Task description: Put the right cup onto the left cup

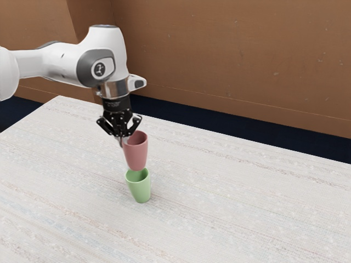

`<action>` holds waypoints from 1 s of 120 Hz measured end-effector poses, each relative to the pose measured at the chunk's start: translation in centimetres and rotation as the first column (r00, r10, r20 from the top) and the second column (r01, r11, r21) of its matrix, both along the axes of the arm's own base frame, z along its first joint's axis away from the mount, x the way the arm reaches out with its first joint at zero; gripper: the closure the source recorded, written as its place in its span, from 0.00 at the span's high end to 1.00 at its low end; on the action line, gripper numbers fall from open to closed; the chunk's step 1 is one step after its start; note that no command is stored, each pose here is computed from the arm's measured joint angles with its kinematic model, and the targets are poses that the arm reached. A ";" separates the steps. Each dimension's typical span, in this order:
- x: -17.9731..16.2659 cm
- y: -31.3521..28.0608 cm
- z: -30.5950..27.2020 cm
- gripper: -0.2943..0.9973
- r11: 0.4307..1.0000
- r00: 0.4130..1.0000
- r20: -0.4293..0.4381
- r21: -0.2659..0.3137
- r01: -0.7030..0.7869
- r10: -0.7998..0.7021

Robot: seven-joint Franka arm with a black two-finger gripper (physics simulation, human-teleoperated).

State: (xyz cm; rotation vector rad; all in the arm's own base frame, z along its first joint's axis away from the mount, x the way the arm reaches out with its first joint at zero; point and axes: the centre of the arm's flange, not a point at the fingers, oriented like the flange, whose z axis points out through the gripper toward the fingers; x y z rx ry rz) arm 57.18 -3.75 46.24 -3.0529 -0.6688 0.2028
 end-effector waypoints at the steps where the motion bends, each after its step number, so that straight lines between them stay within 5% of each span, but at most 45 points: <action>1: 0.0 -0.1 -0.1 0.16 1.000 1.000 -0.001 0.000 0.001 -0.001; 120: 0.4 0.7 -3.0 0.16 1.000 0.999 -0.032 0.006 -0.013 0.013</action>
